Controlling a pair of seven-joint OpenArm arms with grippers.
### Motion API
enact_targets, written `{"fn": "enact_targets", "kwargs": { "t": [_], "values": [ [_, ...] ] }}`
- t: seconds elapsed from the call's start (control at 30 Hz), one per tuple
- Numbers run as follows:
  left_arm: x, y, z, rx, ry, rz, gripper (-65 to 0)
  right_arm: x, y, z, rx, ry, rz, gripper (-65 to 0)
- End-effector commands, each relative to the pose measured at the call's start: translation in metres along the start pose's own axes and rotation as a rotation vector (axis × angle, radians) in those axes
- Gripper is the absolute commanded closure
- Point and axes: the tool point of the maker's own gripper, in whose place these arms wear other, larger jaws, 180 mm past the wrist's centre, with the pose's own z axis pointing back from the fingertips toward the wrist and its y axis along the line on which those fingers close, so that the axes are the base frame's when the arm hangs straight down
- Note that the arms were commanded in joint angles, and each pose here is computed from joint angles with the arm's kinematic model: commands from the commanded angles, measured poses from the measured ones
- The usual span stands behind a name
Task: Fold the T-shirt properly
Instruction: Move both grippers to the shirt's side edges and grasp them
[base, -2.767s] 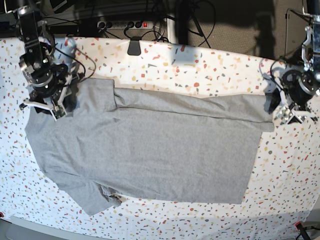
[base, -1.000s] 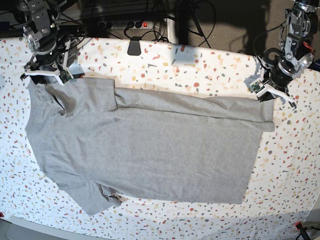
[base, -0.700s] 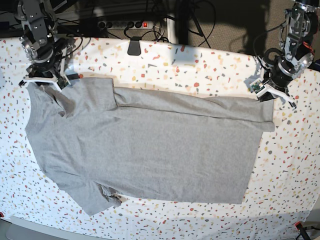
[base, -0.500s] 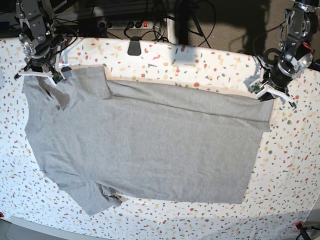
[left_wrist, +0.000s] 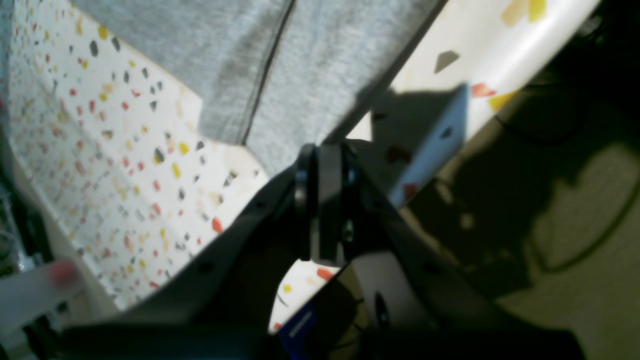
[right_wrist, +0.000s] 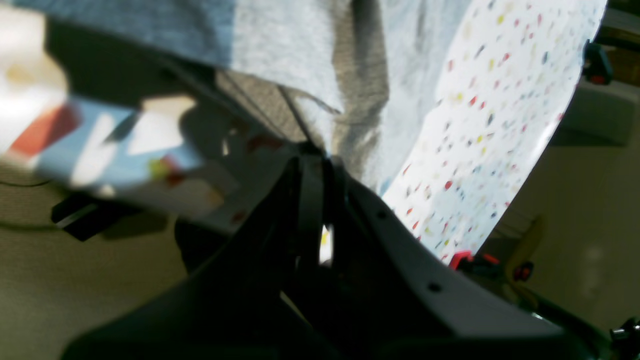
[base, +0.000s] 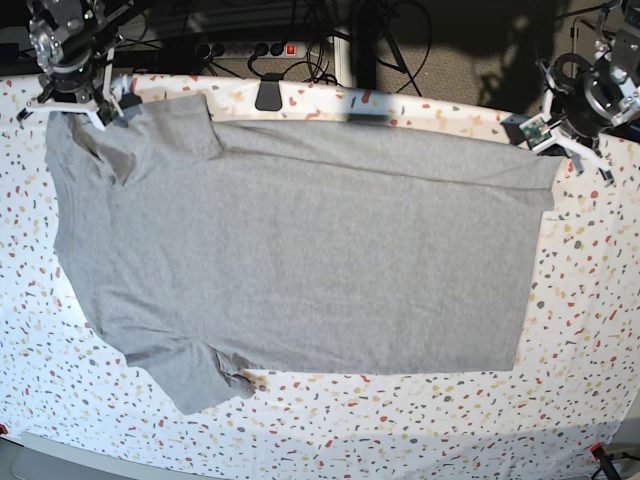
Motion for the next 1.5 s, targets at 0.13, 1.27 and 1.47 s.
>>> {"fn": "enact_targets", "kwargs": {
  "t": [0.13, 1.27, 1.47],
  "values": [
    [-0.013, -0.002, 0.011, -0.026, 0.028, -0.029, 0.0, -0.016, 0.002, 0.012, -0.022, 0.022, 0.016, 0.0],
    [0.040, 0.142, -0.028, 0.147, -0.235, 0.422, -33.5, 0.076, -0.054, 0.008, 0.119, -0.269, -0.496, -35.8],
    [0.027, 0.201, -0.069, 0.150, -0.358, 0.777, -33.5, 0.085, -0.073, -0.023, 0.158, -0.278, -0.612, -35.8]
  ]
}}
